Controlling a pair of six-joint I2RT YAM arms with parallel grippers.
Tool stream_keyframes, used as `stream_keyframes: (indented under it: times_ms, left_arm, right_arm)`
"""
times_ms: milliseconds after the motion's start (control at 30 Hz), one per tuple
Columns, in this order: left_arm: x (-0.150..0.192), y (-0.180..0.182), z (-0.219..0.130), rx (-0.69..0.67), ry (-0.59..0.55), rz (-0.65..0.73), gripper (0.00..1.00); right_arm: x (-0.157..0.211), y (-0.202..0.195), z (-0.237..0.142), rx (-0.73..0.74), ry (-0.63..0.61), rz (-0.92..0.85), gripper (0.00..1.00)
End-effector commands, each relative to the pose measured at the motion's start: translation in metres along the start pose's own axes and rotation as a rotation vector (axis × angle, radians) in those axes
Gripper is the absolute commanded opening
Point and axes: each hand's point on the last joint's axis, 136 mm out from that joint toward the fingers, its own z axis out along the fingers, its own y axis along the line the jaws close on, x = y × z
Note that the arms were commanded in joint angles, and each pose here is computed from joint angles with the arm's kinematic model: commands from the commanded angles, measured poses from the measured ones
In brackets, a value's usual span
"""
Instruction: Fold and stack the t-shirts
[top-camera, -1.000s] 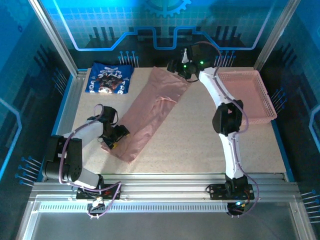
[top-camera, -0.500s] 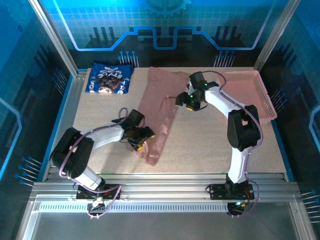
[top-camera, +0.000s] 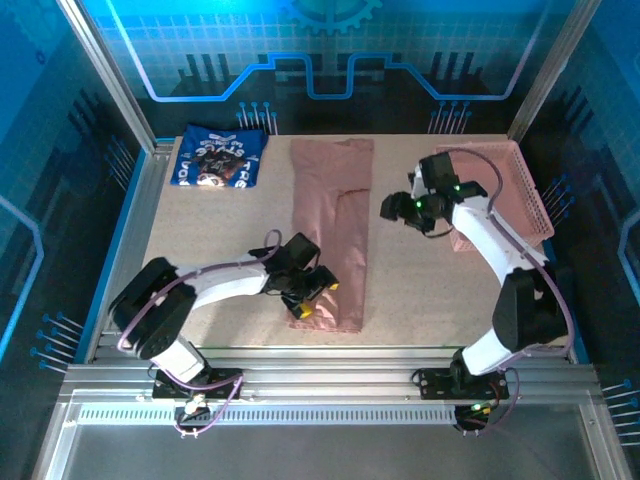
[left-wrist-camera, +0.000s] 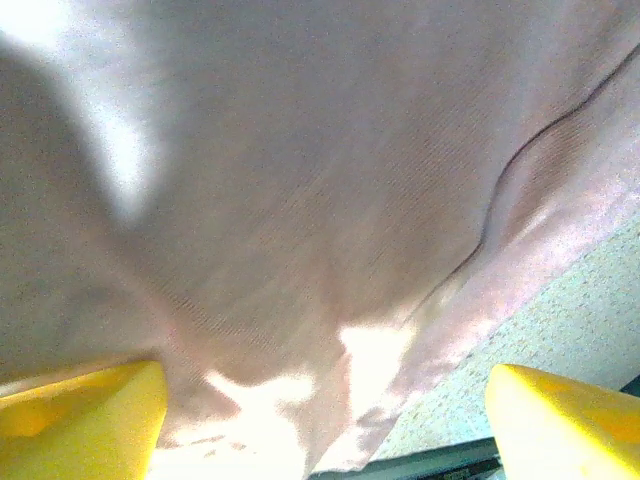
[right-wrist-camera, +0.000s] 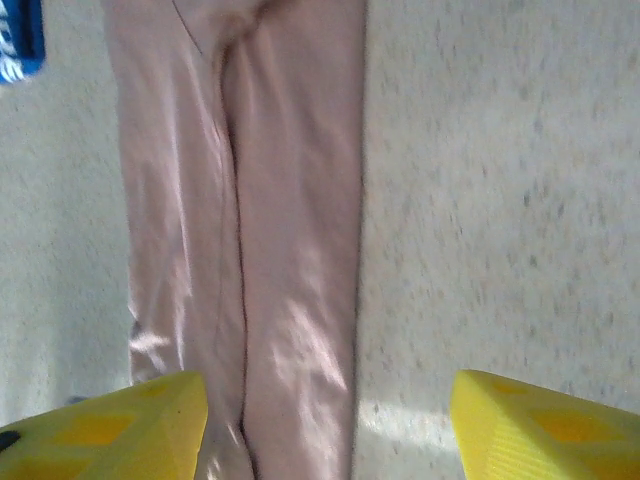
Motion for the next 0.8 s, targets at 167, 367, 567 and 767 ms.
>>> stream_keyframes:
  times_ms: [167, 367, 567, 767]
  left_arm:
    - [0.006, 0.056, -0.054, -0.081, -0.082, -0.054, 0.89]
    - [-0.006, 0.081, -0.065, -0.059, -0.153, 0.091, 0.86]
    - [-0.008, 0.069, -0.049, 0.035, -0.13, 0.241, 0.78]
    - [-0.008, 0.065, -0.028, 0.074, -0.093, 0.266, 0.69]
  right_arm:
    - [0.135, 0.01, -0.004, -0.148, 0.291, -0.034, 0.67]
    - [0.22, 0.014, 0.005, -0.182, 0.468, -0.108, 0.66]
    - [0.253, 0.012, 0.023, -0.181, 0.553, -0.134, 0.64]
    - [0.259, 0.016, 0.039, -0.173, 0.583, -0.151, 0.64]
